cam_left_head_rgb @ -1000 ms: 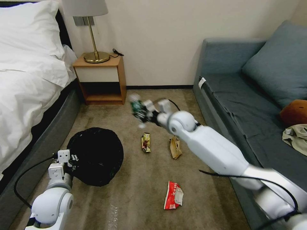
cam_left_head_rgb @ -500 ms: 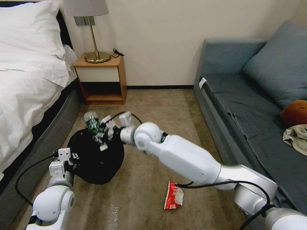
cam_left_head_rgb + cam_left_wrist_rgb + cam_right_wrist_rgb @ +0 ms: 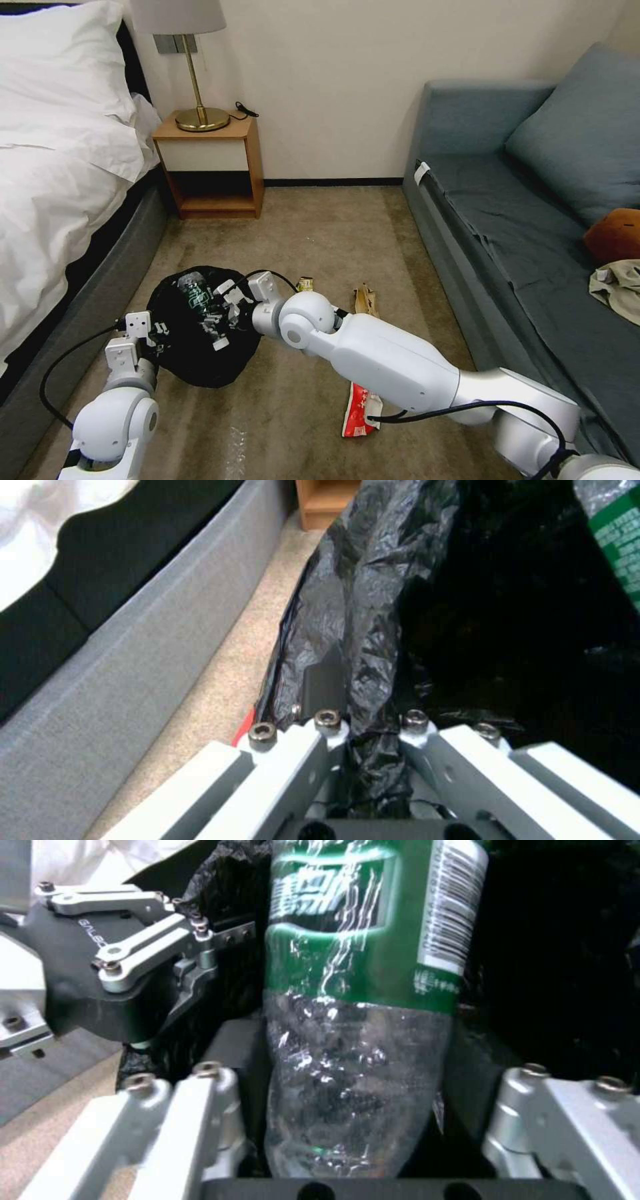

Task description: Pick up the trash bin, then pick up the garbage on the floor and place it into the trash bin.

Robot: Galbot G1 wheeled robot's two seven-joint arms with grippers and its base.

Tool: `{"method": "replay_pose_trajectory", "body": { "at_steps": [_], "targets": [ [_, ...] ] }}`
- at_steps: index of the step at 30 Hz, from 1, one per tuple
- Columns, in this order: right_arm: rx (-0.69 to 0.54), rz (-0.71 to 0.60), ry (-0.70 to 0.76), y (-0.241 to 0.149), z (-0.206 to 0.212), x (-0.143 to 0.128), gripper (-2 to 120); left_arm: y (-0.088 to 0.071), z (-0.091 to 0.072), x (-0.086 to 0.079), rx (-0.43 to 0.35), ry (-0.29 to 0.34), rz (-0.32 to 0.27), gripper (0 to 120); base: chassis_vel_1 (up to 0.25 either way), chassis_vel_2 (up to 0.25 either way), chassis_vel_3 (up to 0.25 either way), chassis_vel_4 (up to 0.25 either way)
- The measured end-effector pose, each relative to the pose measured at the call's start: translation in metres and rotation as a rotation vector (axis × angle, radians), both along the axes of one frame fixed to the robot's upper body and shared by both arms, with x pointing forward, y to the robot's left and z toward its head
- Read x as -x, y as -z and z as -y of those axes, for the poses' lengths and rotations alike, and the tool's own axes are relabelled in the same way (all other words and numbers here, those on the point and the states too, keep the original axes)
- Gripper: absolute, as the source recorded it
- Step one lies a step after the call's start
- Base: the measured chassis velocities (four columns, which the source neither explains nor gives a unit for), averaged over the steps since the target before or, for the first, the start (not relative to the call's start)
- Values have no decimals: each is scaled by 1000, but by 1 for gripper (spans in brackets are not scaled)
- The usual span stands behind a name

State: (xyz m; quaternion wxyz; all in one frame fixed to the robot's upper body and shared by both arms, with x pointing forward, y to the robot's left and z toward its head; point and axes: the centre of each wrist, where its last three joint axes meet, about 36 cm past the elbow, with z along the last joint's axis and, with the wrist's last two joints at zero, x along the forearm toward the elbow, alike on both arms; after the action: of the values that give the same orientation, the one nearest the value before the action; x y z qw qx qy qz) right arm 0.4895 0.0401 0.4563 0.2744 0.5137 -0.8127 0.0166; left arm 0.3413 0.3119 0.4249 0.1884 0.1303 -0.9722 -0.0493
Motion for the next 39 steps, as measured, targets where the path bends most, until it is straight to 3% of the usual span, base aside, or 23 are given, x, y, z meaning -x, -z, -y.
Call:
{"method": "replay_pose_trajectory", "body": {
  "at_steps": [2,5,6,12,24,30,39],
  "targets": [
    [12,3,-1,3,1,1,70,0,1,0,2,1,-1,1,0,0,0,0],
    [16,5,-1,4,2,1,77,0,1,0,2,0,-1,1,0,0,0,0],
    [18,6,0,5,2,1,85,0,1,0,1,-2,0,1,0,0,0,0],
    [27,13,6,6,5,-2,99,1,0,2,1,-10,-1,1,0,0,0,0],
    [34,75,78,-6,24,-29,100,8,-16,-4,-28,-29,6,1,0,0,0,0],
    [32,86,159,-18,64,-45,100,7,-20,-11,-24,-19,3,1,0,0,0,0],
    [155,49,314,21,130,-29,100,3,-25,-6,-31,-16,4,1,0,0,0,0]
  ]
}}
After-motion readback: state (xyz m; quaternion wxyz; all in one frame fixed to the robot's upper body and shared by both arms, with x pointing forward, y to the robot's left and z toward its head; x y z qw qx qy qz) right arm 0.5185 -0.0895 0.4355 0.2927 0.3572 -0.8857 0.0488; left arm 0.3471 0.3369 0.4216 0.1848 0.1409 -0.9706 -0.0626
